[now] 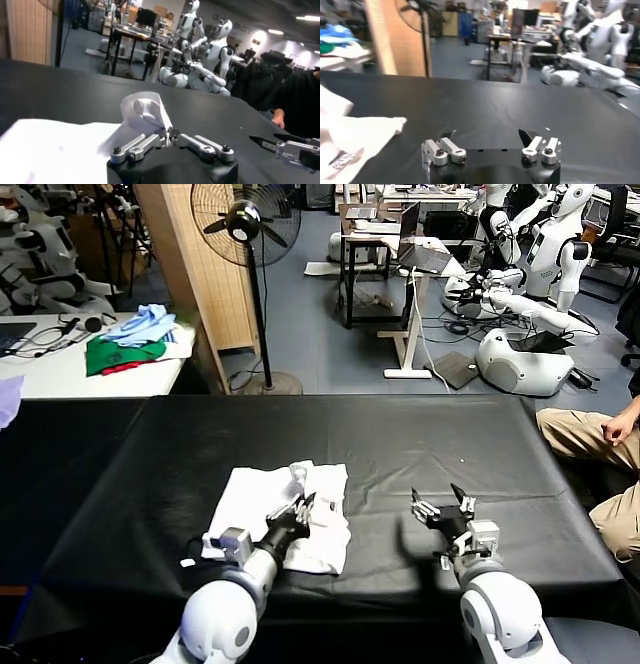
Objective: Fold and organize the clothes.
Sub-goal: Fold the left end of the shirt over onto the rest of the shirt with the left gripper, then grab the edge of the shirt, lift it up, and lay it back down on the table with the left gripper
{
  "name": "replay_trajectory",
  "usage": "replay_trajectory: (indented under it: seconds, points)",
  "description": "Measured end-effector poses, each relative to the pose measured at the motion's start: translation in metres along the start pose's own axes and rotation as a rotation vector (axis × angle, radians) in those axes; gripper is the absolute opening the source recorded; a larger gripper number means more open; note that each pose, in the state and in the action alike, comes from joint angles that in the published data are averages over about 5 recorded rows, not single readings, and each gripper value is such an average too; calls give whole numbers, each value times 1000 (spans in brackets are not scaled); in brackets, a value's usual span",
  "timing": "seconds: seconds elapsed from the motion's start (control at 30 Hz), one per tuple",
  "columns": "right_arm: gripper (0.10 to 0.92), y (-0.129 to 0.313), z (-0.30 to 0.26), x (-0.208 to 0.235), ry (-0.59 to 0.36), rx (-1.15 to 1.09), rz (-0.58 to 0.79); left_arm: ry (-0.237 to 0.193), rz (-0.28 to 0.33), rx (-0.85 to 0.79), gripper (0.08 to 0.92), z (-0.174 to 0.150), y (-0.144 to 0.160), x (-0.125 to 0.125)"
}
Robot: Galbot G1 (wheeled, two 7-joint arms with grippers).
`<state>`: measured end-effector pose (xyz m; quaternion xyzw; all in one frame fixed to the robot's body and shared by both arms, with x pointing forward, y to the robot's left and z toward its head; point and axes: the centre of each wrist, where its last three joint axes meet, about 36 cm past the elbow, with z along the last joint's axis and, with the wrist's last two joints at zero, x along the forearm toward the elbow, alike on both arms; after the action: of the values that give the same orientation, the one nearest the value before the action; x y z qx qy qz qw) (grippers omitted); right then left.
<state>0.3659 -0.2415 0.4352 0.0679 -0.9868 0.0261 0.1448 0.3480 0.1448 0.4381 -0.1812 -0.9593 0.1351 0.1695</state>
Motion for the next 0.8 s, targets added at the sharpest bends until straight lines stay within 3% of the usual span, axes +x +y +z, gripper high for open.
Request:
replay_trajectory:
  seconds: [0.13, 0.27, 0.47, 0.63, 0.8]
  points:
    - [798, 9, -1, -4, -23, 6, -79, -29, 24, 45, 570, 0, -9, -3]
    - [798, 23, -4, -10, -29, 21, -183, -66, 17, 57, 749, -8, -9, 3]
    - [798, 59, -8, -26, -24, 50, -312, -108, -101, -48, 797, -16, 29, 21]
    - [798, 96, -12, -34, 11, 120, -392, -103, -208, -115, 798, -16, 60, 37]
    - [798, 115, -6, -27, 68, 265, -372, -86, -262, -140, 798, -9, 71, 44]
